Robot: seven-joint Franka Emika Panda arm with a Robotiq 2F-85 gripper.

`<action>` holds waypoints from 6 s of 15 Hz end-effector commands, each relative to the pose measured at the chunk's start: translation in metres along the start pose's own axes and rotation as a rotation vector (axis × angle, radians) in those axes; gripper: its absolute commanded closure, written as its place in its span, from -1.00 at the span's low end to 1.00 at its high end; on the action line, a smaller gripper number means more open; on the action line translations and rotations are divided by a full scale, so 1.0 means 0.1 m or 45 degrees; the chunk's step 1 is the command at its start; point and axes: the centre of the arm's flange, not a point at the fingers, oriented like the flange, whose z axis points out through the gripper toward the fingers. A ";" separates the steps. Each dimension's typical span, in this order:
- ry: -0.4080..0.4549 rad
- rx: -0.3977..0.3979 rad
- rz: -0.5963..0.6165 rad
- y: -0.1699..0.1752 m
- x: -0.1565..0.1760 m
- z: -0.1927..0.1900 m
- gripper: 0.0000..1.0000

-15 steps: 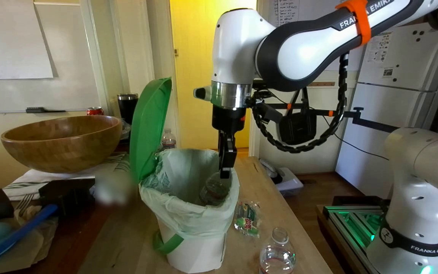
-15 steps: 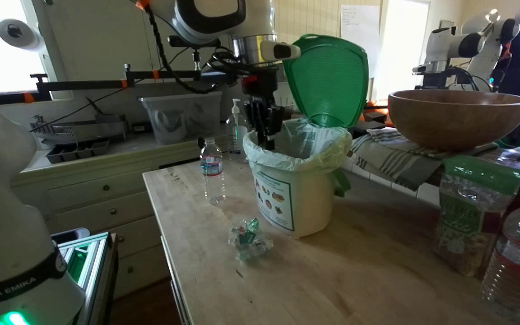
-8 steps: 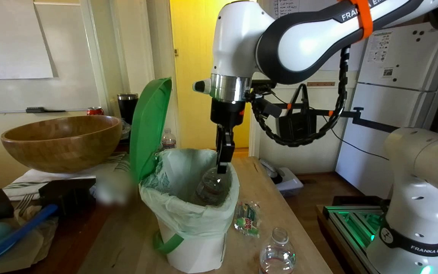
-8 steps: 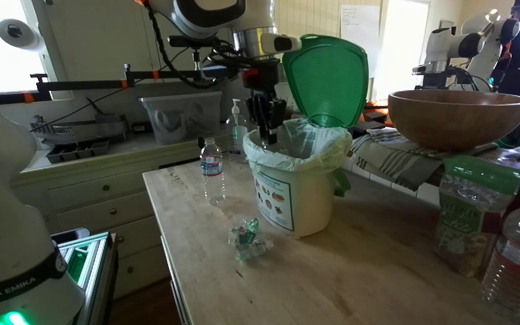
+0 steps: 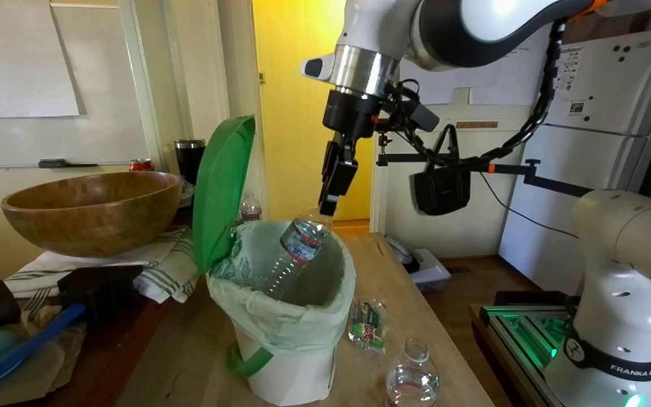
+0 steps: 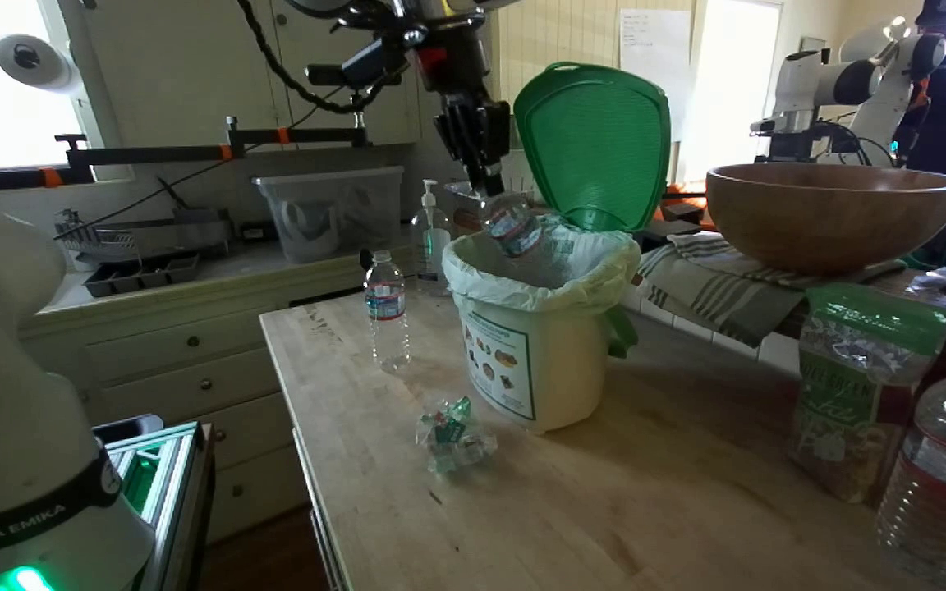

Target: Take the water bottle out of the bin and put it on the countertop.

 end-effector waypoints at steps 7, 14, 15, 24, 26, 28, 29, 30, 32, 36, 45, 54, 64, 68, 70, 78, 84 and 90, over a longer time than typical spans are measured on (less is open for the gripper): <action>0.081 -0.033 0.051 0.13 -0.35 -0.94 0.84; -0.143 -0.078 0.092 0.41 -0.59 -1.33 0.84; -0.183 -0.077 0.096 0.47 -0.62 -1.33 0.84; -0.419 -0.059 0.068 1.09 -0.83 -0.94 0.84; -0.456 -0.054 0.052 1.22 -0.85 -0.79 0.84; -0.504 -0.032 0.045 1.33 -0.87 -0.61 0.84; -0.529 -0.024 0.042 1.38 -0.89 -0.52 0.84; -0.552 -0.016 0.039 1.42 -0.91 -0.43 0.84; -0.593 -0.027 0.026 1.50 -0.94 -0.28 0.84; -0.666 -0.040 0.032 1.65 -1.05 0.00 0.84; -0.805 -0.083 0.084 1.87 -1.24 0.55 0.84; -0.752 -0.102 0.129 1.95 -1.25 0.86 0.84; -0.672 -0.020 0.211 1.98 -1.21 0.97 0.84; -0.664 -0.005 0.225 1.97 -1.19 1.01 0.84; -0.664 -0.002 0.231 1.96 -1.18 1.03 0.84; -0.665 -0.003 0.246 1.95 -1.18 1.05 -0.41; -0.650 -0.012 0.244 1.93 -1.16 1.03 -1.00; -0.513 -0.026 0.235 1.85 -1.09 0.77 -1.00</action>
